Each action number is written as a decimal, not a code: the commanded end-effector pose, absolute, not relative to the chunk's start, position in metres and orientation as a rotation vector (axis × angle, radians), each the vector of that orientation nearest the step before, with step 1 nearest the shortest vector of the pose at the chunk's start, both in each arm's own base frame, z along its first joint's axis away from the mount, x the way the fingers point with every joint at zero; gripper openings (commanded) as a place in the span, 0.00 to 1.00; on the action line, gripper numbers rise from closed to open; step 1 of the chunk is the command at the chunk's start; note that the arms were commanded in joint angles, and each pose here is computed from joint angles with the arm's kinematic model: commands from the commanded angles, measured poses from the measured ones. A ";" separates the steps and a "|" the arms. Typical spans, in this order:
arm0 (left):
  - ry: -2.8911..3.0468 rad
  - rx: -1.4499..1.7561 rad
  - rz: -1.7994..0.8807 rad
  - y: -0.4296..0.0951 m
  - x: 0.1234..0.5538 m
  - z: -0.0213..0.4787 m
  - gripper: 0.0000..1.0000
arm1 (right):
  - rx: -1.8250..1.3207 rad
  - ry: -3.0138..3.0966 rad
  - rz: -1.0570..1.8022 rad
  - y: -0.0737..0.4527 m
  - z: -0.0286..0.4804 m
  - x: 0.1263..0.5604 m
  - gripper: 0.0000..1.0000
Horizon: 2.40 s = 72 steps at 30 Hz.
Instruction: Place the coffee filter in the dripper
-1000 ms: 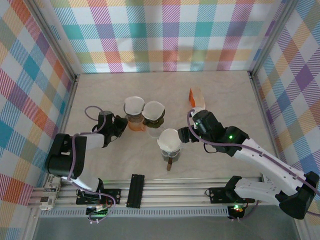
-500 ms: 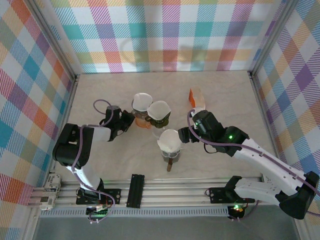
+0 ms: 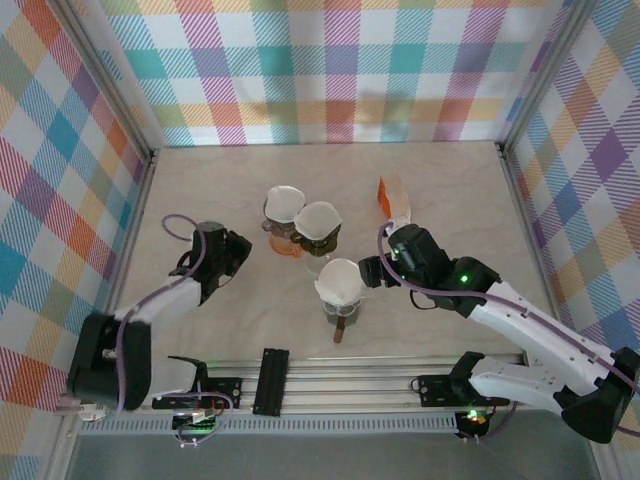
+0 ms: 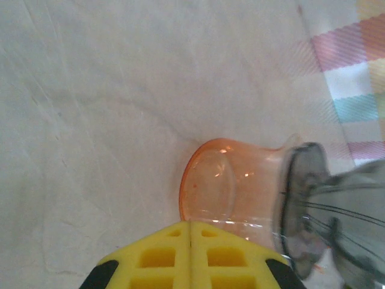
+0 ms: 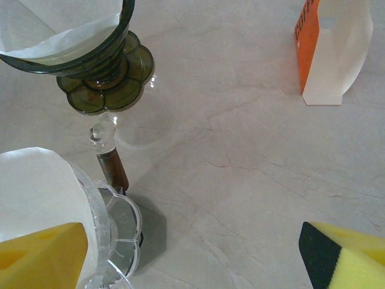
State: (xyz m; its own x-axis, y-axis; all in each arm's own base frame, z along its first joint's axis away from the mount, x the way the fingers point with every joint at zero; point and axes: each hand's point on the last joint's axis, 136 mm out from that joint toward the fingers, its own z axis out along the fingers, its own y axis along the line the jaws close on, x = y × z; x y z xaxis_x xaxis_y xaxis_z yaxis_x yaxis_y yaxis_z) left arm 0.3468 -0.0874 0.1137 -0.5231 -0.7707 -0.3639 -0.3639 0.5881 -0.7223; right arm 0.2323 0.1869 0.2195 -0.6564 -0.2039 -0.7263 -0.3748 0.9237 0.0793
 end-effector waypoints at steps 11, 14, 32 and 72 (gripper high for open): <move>1.945 -0.685 -0.365 -0.030 0.314 0.217 0.98 | -0.320 2.195 0.298 0.174 0.234 0.237 0.99; 1.940 -0.556 -0.245 -0.023 0.318 0.222 0.99 | -0.317 2.181 0.299 0.171 0.236 0.236 0.99; 1.960 -0.274 0.130 0.018 0.380 0.137 1.00 | -0.284 2.173 0.314 0.161 0.232 0.228 0.99; 1.971 -0.176 0.076 0.003 0.395 0.080 1.00 | 0.149 2.023 -0.131 0.041 0.206 0.330 0.99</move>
